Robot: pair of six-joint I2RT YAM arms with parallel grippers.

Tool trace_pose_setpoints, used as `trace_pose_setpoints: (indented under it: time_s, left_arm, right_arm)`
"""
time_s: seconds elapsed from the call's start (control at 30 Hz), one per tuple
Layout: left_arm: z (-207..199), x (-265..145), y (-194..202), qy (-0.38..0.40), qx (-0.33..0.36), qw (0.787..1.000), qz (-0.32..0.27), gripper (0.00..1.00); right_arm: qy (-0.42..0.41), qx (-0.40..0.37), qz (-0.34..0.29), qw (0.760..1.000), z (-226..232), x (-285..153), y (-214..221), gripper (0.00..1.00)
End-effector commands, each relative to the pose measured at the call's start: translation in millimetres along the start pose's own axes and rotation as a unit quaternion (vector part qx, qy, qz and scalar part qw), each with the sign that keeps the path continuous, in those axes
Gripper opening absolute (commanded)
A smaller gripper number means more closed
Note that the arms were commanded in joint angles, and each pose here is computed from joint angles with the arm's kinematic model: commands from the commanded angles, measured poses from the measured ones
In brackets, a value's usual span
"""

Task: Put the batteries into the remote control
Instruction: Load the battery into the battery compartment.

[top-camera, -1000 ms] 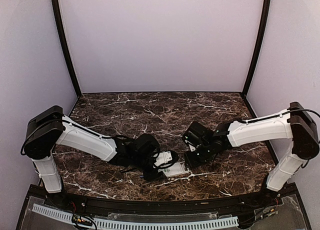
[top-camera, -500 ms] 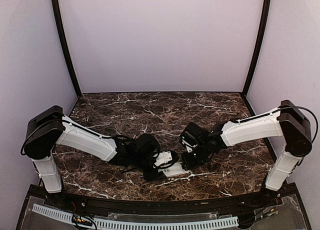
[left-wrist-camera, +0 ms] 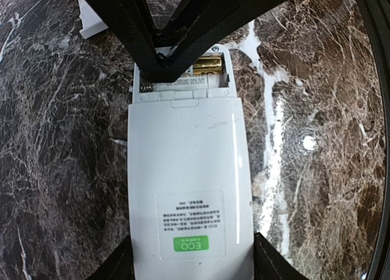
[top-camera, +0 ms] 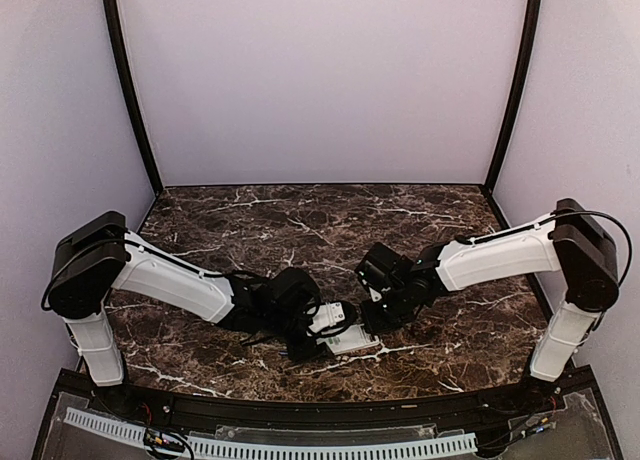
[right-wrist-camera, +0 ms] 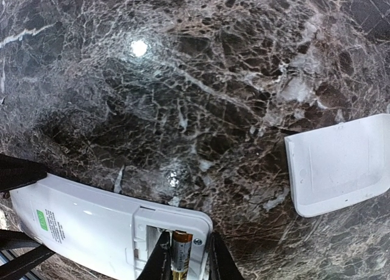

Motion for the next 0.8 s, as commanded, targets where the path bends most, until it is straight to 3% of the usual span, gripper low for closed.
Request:
trace_pose_setpoints:
  time_s: [0.0,0.17,0.4,0.77]
  left_arm:
    - [1,4,24,-0.005,0.009,0.998,0.058,0.34]
    - [1,4,24,-0.005,0.009,0.998,0.060,0.34]
    - [-2,-10,11,0.001,0.016,0.999,0.034,0.53]
    - [-11,-84,-33,0.004,0.028,0.996,-0.084,0.78]
  right_arm:
    - [0.044,-0.013,0.026,0.999,-13,8,12,0.10]
    - [0.032,-0.019,0.018,0.999,-9,3,8,0.18]
    - [0.019,-0.044,-0.032,0.998,-3,-31,-11,0.32]
    - [-0.051,-0.148,-0.165,0.974,20,-98,-44,0.38]
Point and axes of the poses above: each gripper's point midway between its finger pads, its own x axis out along the fingers, its own z axis along the line the jaws close on, y = z × x, the point moved 6 cm from there along -x, back along the fingers, and after that the axes turned 12 degrees about -x, right-handed, at the moved point
